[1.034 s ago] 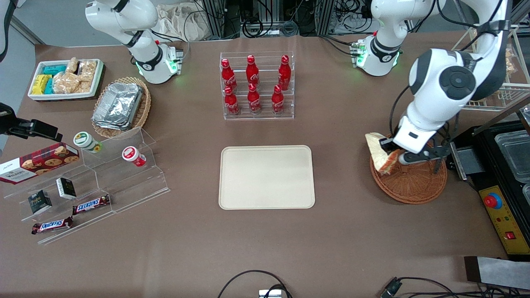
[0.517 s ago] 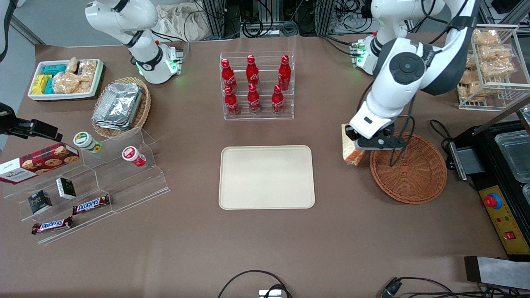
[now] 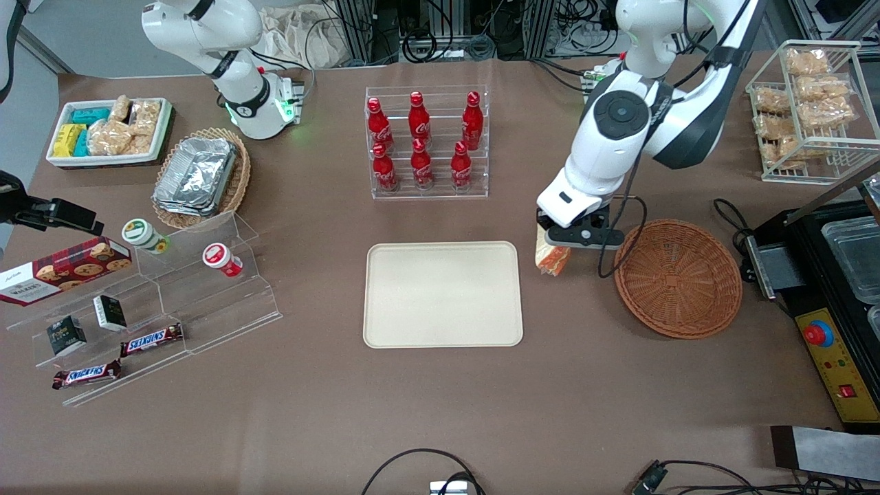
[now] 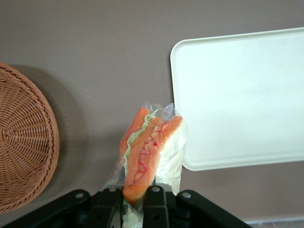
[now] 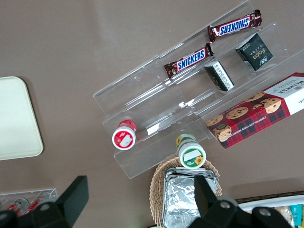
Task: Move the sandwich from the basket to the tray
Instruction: 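Carry the sandwich over the white tray with the left gripper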
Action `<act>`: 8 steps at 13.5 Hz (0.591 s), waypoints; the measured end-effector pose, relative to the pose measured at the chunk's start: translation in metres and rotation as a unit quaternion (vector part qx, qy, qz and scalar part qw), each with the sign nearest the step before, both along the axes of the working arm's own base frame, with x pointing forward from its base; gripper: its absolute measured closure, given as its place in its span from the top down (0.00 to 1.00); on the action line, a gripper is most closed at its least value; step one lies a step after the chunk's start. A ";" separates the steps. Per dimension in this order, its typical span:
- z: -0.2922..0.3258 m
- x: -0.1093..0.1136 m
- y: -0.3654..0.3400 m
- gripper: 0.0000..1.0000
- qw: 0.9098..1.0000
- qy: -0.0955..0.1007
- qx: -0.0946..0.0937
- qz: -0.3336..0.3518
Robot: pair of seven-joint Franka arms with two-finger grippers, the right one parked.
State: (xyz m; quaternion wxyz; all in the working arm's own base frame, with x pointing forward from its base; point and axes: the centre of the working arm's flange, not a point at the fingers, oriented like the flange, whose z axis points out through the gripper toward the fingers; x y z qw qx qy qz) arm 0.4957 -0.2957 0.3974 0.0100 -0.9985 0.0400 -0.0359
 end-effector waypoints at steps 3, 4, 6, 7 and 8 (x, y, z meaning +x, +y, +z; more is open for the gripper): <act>-0.020 0.003 -0.035 0.16 1.000 -0.008 0.009 0.021; -0.026 0.004 -0.047 0.16 1.000 -0.009 0.008 0.028; -0.033 0.006 -0.066 0.16 0.999 -0.008 0.001 0.041; -0.036 0.008 -0.073 0.16 0.999 -0.007 -0.003 0.044; -0.038 0.010 -0.078 0.16 0.999 -0.007 -0.005 0.046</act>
